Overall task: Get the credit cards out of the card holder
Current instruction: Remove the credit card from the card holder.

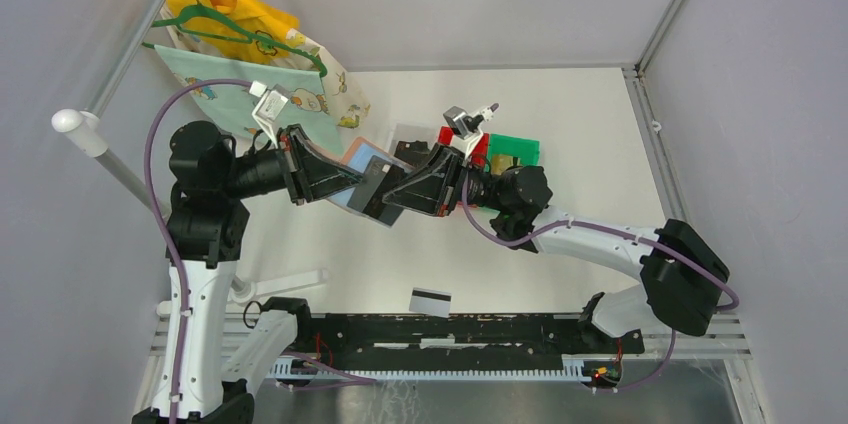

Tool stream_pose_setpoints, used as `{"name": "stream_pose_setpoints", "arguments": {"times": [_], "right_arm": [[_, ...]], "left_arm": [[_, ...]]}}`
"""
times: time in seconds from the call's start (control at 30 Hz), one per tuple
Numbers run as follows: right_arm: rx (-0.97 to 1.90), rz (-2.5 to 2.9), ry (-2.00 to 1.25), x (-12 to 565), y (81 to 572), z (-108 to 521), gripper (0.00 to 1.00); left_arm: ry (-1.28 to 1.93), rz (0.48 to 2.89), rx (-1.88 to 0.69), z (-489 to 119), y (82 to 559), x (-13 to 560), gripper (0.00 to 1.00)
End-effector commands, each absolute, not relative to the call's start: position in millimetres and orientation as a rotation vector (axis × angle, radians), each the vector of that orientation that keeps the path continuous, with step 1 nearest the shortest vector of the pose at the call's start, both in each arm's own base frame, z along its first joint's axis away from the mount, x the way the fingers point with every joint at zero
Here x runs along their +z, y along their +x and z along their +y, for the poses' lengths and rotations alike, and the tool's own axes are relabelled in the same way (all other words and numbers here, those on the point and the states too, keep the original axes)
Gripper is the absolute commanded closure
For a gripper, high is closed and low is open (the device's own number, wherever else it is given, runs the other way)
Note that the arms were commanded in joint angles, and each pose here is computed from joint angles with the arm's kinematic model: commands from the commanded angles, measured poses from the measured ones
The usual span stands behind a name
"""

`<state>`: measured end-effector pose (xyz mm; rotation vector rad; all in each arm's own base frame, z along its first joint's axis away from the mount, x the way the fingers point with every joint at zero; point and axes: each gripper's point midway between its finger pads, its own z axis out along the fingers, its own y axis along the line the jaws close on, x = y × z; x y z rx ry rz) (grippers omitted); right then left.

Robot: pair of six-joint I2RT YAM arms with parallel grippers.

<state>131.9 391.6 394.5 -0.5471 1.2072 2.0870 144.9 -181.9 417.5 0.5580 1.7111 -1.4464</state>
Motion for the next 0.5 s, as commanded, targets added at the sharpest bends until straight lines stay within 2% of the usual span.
{"name": "stream_pose_setpoints", "arguments": {"times": [0.0,0.13,0.27,0.43,0.47], "right_arm": [[2.105,1.032,-0.566,430.0,120.0,375.5,0.80],[2.124,1.018,-0.554,438.3,121.5,380.7,0.76],[2.137,1.005,-0.556,443.2,120.4,385.8,0.77],[2.139,1.020,-0.545,438.5,120.5,385.6,0.99],[2.134,1.027,-0.540,435.6,120.5,384.4,1.00]], "left_arm": [[0.566,1.658,-1.416,-180.9,145.6,430.2,0.98],[0.561,1.656,-1.410,-180.5,146.1,430.5,0.98],[0.565,1.650,-1.404,-180.3,145.1,431.2,0.98],[0.570,1.653,-1.398,-180.1,145.3,429.8,0.98],[0.572,1.652,-1.398,-180.3,145.1,430.1,0.98]]}}
